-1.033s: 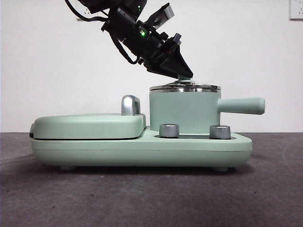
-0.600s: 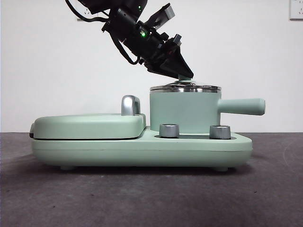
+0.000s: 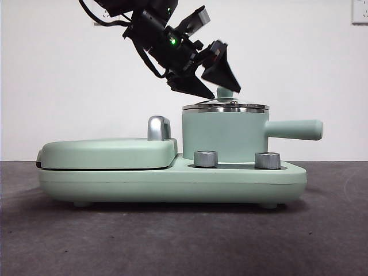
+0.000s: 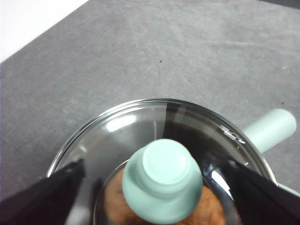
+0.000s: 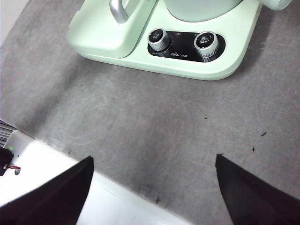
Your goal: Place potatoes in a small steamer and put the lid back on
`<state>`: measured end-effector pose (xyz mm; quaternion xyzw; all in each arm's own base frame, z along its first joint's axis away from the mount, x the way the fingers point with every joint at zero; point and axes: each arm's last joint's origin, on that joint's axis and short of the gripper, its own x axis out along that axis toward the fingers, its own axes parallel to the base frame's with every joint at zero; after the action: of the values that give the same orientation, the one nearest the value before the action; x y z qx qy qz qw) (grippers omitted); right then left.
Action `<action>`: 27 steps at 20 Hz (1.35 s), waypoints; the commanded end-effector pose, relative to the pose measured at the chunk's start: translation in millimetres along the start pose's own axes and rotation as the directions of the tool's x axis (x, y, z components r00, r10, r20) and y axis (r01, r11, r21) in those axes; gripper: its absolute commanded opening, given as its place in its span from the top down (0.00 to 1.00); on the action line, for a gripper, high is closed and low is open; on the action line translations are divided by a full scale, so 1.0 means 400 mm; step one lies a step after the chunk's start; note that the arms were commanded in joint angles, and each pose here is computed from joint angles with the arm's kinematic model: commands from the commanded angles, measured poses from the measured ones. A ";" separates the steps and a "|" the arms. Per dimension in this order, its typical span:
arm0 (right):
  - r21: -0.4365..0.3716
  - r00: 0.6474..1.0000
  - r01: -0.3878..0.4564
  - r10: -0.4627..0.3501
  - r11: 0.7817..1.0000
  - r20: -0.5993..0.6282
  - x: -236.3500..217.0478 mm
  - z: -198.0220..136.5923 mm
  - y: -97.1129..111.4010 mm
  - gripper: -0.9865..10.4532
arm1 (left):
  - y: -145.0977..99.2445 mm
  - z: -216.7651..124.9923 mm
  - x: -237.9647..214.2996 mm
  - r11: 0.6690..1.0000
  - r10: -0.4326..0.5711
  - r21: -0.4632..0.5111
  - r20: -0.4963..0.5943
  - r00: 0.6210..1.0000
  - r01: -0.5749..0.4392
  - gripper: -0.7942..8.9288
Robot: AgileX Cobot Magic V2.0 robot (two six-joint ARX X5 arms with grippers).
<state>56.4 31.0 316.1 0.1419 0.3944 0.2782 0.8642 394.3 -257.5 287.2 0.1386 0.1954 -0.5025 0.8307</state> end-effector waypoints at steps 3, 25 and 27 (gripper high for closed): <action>-0.001 1.000 -0.010 0.010 1.000 0.009 -0.002 0.005 0.004 0.56 | -0.006 0.077 -0.044 0.997 0.004 -0.083 0.033 0.999 -0.001 0.36; -0.054 0.992 -0.058 0.064 0.997 0.109 -0.004 0.032 0.014 0.56 | -0.248 0.198 -0.587 0.956 -0.117 -0.292 -0.281 0.953 0.032 0.38; -0.067 0.989 -0.061 0.069 0.996 0.132 -0.005 0.038 0.016 0.56 | -0.272 0.188 -0.627 0.952 -0.114 -0.304 -0.275 0.955 0.027 0.40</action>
<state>63.8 34.1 327.2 0.1446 0.3285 0.3046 0.8823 205.4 -141.4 467.1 0.0835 0.3885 -0.4724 0.7867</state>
